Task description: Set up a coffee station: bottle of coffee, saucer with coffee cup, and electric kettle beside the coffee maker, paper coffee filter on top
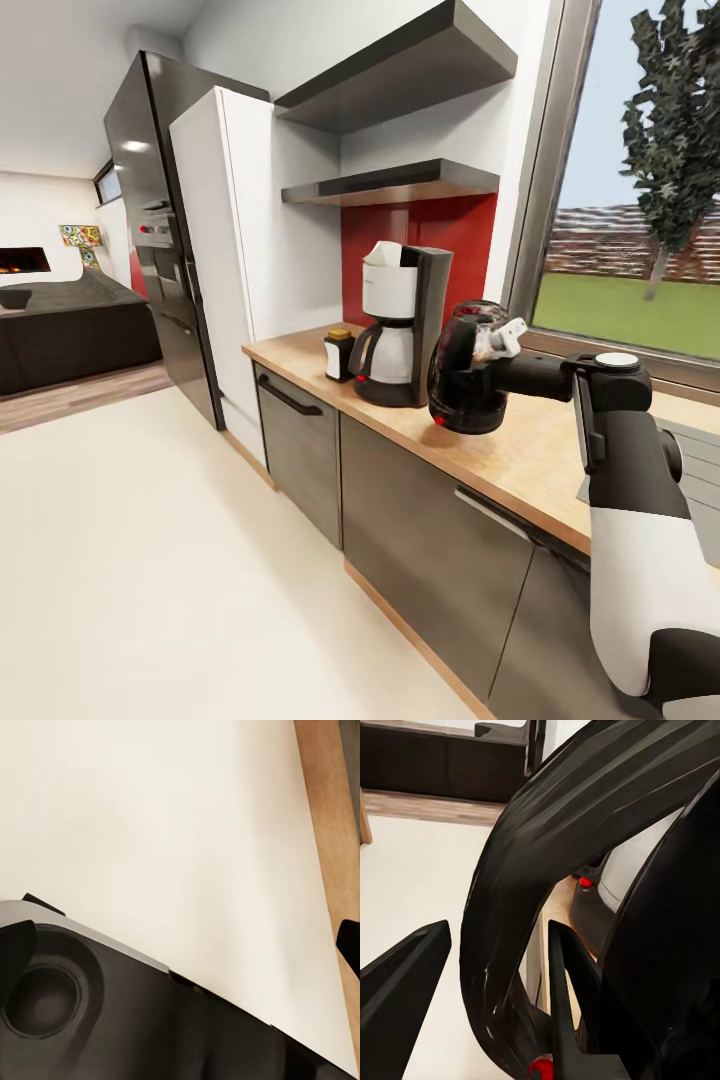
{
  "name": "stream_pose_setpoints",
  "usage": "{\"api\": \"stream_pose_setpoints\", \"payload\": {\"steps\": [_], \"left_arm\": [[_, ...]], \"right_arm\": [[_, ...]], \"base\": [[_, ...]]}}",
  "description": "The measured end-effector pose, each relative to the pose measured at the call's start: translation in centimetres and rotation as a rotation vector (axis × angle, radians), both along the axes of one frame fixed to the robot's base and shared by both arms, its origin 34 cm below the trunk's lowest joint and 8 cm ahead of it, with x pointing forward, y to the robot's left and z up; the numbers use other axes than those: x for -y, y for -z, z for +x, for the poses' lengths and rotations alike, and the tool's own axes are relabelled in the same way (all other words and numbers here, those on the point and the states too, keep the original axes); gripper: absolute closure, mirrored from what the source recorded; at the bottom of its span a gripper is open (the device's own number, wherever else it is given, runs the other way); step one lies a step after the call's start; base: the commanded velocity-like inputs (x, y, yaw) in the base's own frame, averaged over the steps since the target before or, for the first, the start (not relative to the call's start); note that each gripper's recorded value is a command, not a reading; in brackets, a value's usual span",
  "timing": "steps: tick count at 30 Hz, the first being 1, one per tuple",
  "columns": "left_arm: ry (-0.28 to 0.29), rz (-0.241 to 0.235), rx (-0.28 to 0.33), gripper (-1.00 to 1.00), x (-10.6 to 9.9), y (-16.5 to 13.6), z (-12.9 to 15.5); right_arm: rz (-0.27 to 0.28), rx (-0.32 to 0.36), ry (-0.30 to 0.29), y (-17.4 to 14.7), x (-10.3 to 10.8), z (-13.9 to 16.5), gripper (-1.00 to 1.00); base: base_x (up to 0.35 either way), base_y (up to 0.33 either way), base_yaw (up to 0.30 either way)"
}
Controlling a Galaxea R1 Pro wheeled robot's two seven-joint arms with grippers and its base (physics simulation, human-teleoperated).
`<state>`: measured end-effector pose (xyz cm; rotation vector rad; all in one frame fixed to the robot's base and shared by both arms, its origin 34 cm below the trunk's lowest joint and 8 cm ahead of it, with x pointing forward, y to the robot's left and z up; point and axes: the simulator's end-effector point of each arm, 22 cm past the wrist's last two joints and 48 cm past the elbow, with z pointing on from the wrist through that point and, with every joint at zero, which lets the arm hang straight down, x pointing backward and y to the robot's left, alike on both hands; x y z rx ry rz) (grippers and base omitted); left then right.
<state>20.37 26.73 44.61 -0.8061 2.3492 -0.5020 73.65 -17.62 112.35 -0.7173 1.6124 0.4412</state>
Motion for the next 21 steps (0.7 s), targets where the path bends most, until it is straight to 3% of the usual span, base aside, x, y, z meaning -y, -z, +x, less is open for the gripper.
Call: {"api": "stream_pose_setpoints", "payload": {"steps": [21], "left_arm": [[0.000, 0.000, 0.000, -1.00, 0.0, 1.7, -0.2]], "right_arm": [[0.000, -0.001, 0.001, 1.7, 0.0, -0.2, 1.00]], "base": [[0.000, 0.000, 0.000]]}}
